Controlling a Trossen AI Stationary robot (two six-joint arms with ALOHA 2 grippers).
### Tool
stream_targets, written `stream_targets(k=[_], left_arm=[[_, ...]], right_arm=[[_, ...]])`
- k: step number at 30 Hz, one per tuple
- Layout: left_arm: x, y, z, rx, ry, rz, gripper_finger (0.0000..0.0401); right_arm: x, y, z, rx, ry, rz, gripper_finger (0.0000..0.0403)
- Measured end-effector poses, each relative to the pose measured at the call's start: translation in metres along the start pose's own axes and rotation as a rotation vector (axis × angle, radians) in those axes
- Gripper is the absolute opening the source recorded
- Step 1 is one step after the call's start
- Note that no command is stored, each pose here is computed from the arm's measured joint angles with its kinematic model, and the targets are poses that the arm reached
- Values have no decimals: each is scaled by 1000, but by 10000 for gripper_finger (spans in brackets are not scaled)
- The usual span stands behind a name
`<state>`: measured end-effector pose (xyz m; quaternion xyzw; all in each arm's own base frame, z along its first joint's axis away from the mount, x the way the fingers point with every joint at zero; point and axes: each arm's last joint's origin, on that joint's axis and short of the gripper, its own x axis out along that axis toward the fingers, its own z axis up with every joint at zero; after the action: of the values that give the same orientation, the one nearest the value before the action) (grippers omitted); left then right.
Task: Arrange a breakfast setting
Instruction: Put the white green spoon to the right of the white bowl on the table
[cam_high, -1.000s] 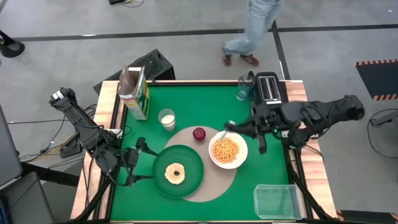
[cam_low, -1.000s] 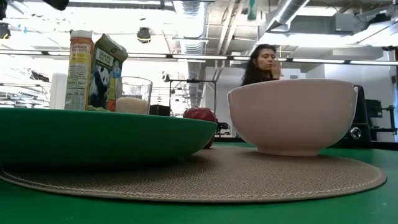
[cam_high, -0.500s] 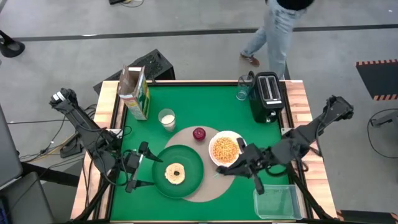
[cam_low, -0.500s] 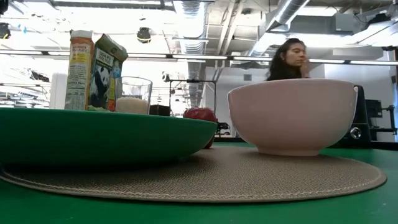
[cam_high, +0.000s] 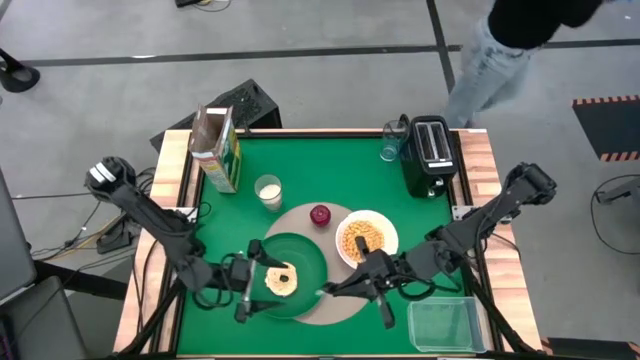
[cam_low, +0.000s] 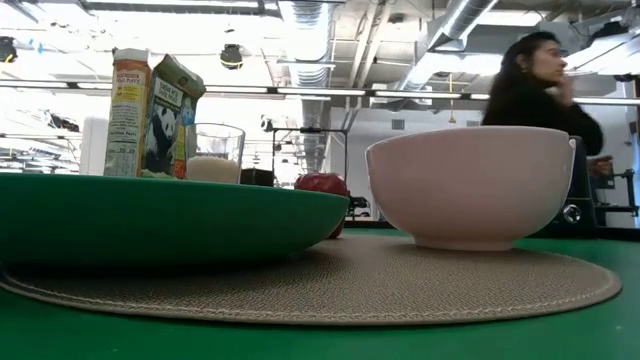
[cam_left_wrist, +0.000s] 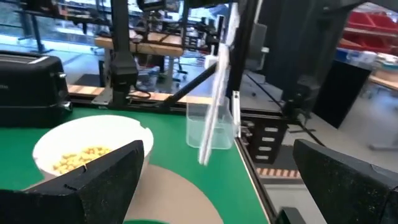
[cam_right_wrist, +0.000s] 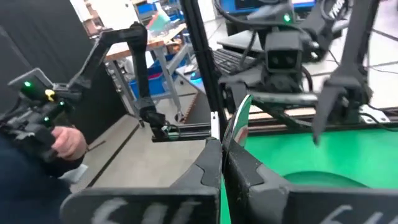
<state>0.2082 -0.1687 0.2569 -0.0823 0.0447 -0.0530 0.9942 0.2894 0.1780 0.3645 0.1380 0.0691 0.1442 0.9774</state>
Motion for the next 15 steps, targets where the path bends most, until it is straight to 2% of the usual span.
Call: stream_targets(k=[7,15], left_arm=[[44,-5,-13,1,23,24,399],[86,-14,-18,23,79,-34,389]], right_arm=[[22,-4,-13,-3,-2,35,21],[37,-10,-23,-8,2,69,21]])
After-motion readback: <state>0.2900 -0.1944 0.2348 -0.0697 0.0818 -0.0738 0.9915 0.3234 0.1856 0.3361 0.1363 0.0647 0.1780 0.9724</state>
